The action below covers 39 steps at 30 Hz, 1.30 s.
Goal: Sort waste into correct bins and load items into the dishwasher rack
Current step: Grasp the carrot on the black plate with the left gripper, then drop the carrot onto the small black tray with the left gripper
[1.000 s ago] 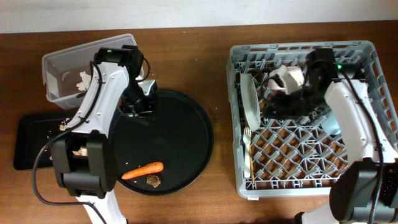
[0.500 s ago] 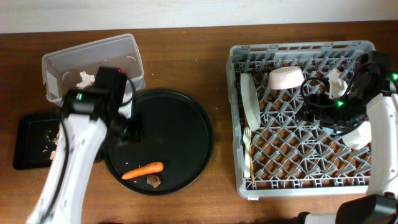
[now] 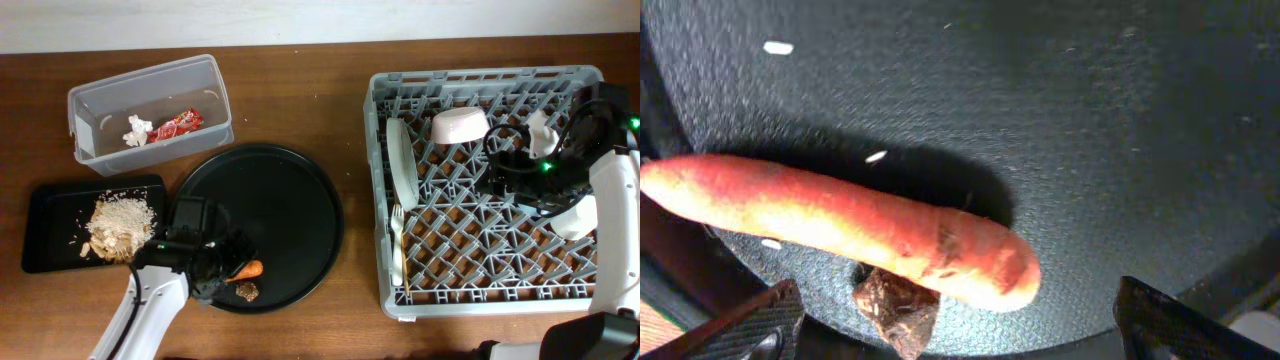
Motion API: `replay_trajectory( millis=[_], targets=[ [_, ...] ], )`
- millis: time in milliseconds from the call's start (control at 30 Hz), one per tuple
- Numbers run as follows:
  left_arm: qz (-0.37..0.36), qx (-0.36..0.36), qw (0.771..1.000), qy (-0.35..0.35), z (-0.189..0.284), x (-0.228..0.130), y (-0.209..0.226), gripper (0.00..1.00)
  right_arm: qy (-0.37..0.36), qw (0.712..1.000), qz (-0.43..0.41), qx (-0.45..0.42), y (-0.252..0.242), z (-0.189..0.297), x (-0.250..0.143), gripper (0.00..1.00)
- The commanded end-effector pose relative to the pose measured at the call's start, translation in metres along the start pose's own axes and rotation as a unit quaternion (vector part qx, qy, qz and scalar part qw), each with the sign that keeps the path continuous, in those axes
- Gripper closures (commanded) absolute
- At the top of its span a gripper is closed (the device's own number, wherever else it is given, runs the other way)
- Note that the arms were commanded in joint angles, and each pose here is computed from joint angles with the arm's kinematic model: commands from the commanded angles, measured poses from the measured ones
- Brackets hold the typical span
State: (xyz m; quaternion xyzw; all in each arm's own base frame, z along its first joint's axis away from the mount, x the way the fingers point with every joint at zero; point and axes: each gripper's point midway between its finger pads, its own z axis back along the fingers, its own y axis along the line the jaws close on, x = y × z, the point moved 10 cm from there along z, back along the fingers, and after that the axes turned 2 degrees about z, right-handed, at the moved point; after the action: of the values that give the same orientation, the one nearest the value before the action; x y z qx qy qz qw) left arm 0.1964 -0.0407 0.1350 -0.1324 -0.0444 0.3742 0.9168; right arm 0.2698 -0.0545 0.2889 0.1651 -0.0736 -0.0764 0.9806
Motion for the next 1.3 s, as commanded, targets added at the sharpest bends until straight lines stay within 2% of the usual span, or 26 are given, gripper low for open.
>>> replay_trajectory(
  millis=[0, 133, 200, 267, 300, 333, 400, 500, 600, 700, 767, 833, 933, 1033, 1100, 1200, 1267],
  targets=[
    [0.047, 0.021, 0.998, 0.024, -0.014, -0.002, 0.005, 0.02, -0.006, 1.0, 0.001, -0.001, 0.0, 0.003, 0.001, 0.19],
    [0.048, 0.03, 0.998, 0.029, -0.034, 0.006, 0.001, 0.02, -0.007, 1.0, 0.001, -0.001, 0.0, 0.003, 0.001, 0.19],
    [0.048, 0.031, 0.998, 0.023, -0.043, 0.01, -0.001, 0.09, -0.007, 1.0, 0.001, -0.001, 0.0, 0.003, 0.001, 0.19],
    [0.047, 0.032, 0.998, 0.016, -0.048, 0.014, -0.003, 0.31, -0.007, 1.0, 0.001, -0.001, 0.0, 0.003, 0.001, 0.19],
    [0.045, 0.025, 0.999, 0.012, -0.05, 0.016, -0.005, 0.45, -0.007, 1.0, 0.001, -0.001, 0.0, 0.003, 0.001, 0.19],
    [0.044, 0.02, 0.999, 0.008, -0.05, 0.017, -0.007, 0.5, -0.007, 1.0, 0.001, -0.001, 0.0, 0.003, 0.001, 0.19],
    [0.041, 0.007, 0.999, 0.0, -0.05, 0.02, -0.01, 0.71, -0.006, 1.0, 0.001, -0.001, 0.0, 0.003, 0.001, 0.19],
    [0.041, 0.006, 0.999, -0.001, -0.05, 0.02, -0.01, 0.81, -0.006, 1.0, 0.001, -0.001, 0.0, 0.003, 0.001, 0.19],
    [0.038, -0.003, 0.999, -0.007, -0.047, 0.022, -0.015, 0.83, -0.006, 1.0, 0.001, -0.001, 0.0, 0.003, 0.001, 0.19],
    [-0.033, -0.055, 0.997, -0.05, -0.019, 0.037, -0.039, 0.84, -0.006, 1.0, 0.001, -0.001, 0.0, 0.003, 0.001, 0.19],
    [-0.092, -0.08, 0.989, -0.088, 0.004, 0.05, -0.052, 0.89, -0.006, 1.0, 0.001, -0.001, 0.0, 0.003, 0.001, 0.19],
    [-0.105, -0.088, 0.983, -0.122, 0.035, 0.074, -0.056, 0.9, -0.006, 1.0, 0.001, -0.001, 0.0, 0.003, 0.001, 0.19],
    [-0.071, -0.081, 0.98, -0.169, 0.068, 0.113, -0.037, 0.9, -0.007, 1.0, 0.001, -0.001, 0.0, 0.003, 0.001, 0.19],
    [0.013, -0.059, 0.977, -0.203, 0.081, 0.144, 0.006, 0.9, -0.007, 1.0, 0.001, -0.001, 0.0, 0.003, 0.001, 0.19],
    [0.073, -0.002, 0.969, -0.237, 0.085, 0.159, 0.04, 0.89, -0.007, 1.0, 0.001, -0.001, 0.0, 0.003, 0.002, 0.19],
    [0.102, 0.03, 0.97, -0.22, 0.071, 0.166, 0.059, 0.9, -0.007, 1.0, 0.001, -0.001, 0.0, 0.003, 0.001, 0.19],
    [0.118, 0.076, 0.97, -0.199, 0.053, 0.172, 0.07, 0.89, -0.007, 1.0, 0.001, -0.001, 0.0, 0.003, 0.001, 0.19]
  ],
)
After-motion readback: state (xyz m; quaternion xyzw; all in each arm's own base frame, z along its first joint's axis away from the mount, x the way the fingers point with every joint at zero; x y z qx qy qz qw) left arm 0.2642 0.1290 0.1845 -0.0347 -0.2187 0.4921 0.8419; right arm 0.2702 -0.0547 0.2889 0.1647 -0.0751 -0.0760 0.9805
